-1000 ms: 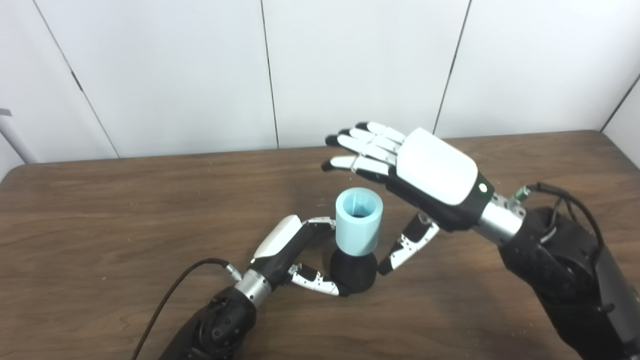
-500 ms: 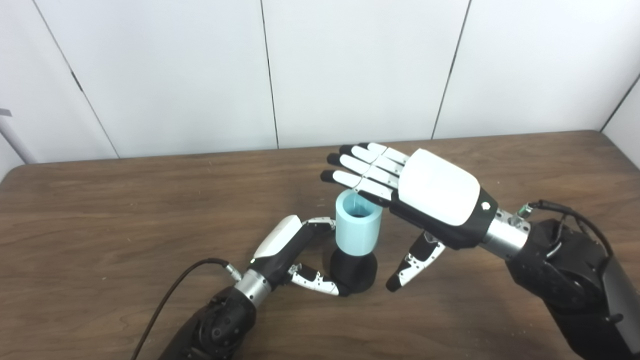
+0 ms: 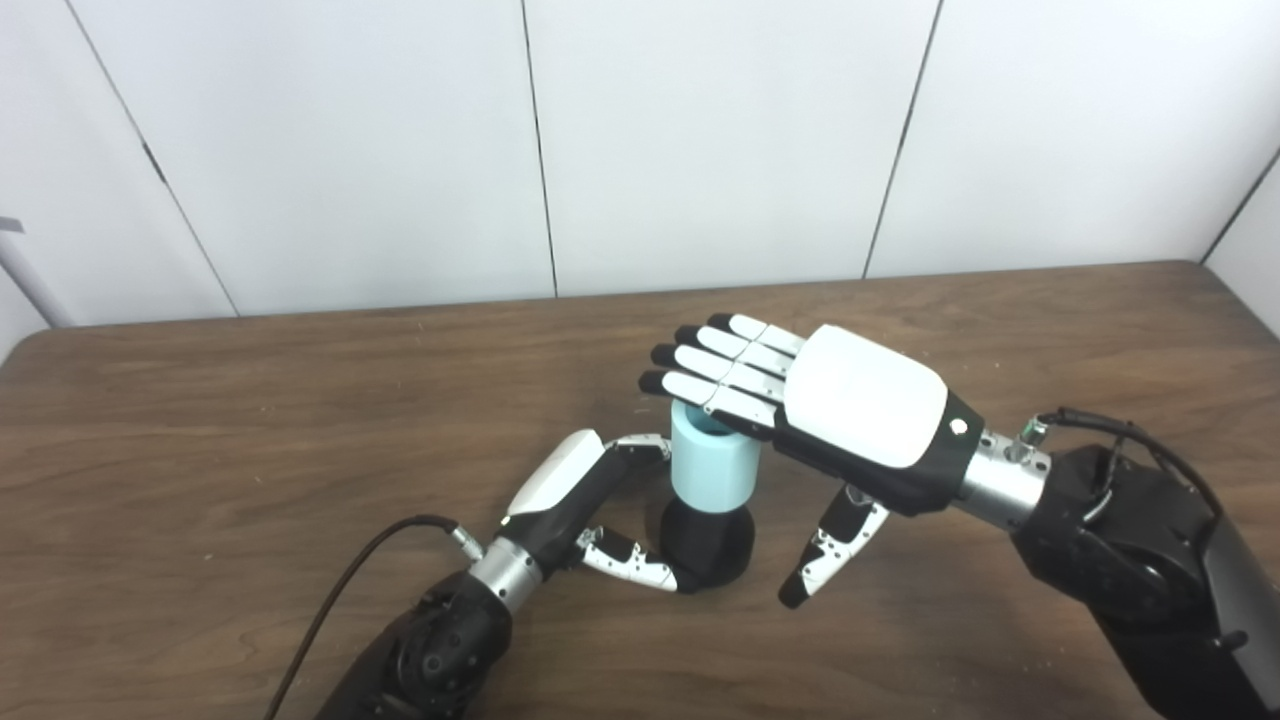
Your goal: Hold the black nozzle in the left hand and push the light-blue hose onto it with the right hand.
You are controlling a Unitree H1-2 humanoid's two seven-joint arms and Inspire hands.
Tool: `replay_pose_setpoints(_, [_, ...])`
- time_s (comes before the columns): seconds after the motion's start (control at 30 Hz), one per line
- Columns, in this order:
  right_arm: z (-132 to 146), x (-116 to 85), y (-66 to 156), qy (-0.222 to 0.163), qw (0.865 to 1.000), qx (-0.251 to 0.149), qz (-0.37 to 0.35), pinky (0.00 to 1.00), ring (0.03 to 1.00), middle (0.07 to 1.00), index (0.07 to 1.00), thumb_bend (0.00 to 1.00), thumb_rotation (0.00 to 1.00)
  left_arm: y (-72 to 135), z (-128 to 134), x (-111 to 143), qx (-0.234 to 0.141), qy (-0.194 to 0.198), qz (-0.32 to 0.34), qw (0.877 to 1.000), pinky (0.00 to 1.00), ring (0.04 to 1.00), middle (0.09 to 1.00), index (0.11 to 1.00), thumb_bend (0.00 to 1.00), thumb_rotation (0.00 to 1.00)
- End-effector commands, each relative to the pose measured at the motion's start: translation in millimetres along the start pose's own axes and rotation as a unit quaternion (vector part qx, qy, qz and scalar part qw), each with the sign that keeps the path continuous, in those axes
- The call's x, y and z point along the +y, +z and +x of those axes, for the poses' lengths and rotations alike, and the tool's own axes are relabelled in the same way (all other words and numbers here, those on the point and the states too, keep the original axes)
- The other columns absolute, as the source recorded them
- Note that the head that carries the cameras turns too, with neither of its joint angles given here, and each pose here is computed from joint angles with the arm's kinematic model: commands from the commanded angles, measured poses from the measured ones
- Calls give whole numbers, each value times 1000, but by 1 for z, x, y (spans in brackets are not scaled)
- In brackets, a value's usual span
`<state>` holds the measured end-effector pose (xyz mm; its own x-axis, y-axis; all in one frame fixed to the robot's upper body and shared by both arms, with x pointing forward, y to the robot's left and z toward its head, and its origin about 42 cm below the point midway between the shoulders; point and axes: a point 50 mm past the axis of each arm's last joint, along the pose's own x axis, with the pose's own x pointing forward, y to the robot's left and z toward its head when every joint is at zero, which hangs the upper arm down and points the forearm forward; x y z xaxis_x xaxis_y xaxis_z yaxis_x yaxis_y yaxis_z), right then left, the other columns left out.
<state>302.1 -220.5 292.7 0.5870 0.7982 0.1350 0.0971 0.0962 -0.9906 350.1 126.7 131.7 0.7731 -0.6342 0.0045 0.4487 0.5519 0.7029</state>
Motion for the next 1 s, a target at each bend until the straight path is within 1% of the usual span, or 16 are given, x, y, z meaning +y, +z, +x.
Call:
replay_pose_setpoints(0.0, [-1, -9, -3, -10, 1000, -6, -3, 989, 999, 1000, 994, 901, 386, -32, -25, -33, 91, -98, 8, 991, 844, 850, 758, 482, 520, 71])
replay_pose_setpoints(0.17, [-1, -8, -4, 6, 1000, -2, -1, 996, 1000, 996, 987, 898, 372, -32, -23, -33, 92, -99, 9, 991, 837, 850, 758, 482, 520, 71])
replay_pose_setpoints(0.4, [-3, -6, -3, 19, 1000, 1, 3, 985, 992, 996, 988, 903, 364, -31, -23, -31, 90, -98, 7, 991, 837, 850, 758, 482, 520, 71])
replay_pose_setpoints(0.83, [-8, 0, -3, 45, 999, 5, 1, 979, 994, 1000, 996, 899, 386, -30, -24, -33, 87, -96, 5, 992, 836, 847, 757, 482, 520, 71])
replay_pose_setpoints(0.97, [-10, 6, -4, 58, 998, 3, -1, 981, 1000, 1000, 1000, 890, 404, -30, -23, -33, 86, -96, 7, 992, 836, 847, 757, 482, 520, 71])
